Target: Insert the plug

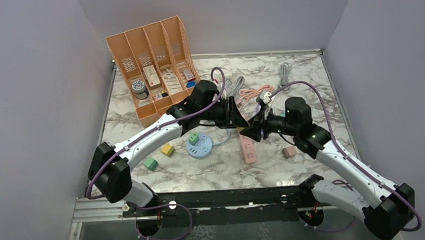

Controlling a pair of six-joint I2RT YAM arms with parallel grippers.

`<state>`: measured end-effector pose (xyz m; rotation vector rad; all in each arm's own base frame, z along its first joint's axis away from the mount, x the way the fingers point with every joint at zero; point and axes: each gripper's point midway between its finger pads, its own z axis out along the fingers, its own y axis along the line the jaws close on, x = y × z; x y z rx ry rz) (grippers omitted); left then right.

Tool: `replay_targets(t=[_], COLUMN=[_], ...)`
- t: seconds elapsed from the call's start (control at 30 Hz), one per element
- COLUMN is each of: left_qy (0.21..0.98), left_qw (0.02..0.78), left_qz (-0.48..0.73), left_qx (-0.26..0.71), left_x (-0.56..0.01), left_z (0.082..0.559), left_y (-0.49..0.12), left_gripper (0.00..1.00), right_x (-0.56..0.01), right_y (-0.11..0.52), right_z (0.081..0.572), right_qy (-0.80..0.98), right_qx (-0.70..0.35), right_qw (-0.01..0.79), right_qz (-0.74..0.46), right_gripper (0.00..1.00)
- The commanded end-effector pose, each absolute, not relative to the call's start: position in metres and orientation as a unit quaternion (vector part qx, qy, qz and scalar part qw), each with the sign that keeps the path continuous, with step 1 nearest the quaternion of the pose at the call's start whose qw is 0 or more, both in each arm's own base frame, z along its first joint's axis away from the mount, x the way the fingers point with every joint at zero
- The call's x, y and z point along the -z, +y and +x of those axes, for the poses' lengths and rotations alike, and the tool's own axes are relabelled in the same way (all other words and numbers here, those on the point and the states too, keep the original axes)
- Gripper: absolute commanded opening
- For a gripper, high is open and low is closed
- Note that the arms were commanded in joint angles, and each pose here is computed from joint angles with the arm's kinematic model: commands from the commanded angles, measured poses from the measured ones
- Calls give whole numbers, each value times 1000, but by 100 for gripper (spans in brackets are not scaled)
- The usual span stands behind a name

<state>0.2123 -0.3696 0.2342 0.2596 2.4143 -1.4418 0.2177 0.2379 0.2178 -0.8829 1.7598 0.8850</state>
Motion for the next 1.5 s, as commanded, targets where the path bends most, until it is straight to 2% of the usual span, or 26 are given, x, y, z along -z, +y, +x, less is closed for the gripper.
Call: replay_targets(t=[0.0, 0.1, 0.27, 0.33, 0.53, 0.8, 1.17, 1.47], left_qy=[839, 837, 836, 837, 850, 875, 891, 897], left_qw=[140, 155, 226, 264, 348, 347, 327, 283], left_qz=[117, 122, 144, 157, 218, 269, 290, 316], left_qx=[513, 510, 479, 452, 331, 202, 126, 119], left_x=[-242, -245, -250, -251, -228, -178, -139, -109], left_z=[200, 203, 219, 227, 246, 247, 239, 228], left_y=[-373, -372, -362, -354, -314, -265, -230, -226], left_gripper=[19, 13, 10, 10, 10, 9, 6, 3], right_x=[-237, -235, -236, -238, -242, -233, -226, -206], right_y=[242, 240, 235, 231, 216, 193, 142, 127], right_z=[223, 226, 228, 227, 223, 228, 235, 234], right_qy=[704, 717, 734, 739, 771, 808, 820, 837], right_qx=[-367, -363, -359, -361, -377, -366, -275, -232], right_qw=[494, 491, 491, 494, 486, 461, 490, 473], right_qz=[-354, -337, -301, -283, -166, -8, 107, 148], right_gripper=[32, 42, 79, 84, 83, 79, 79, 79])
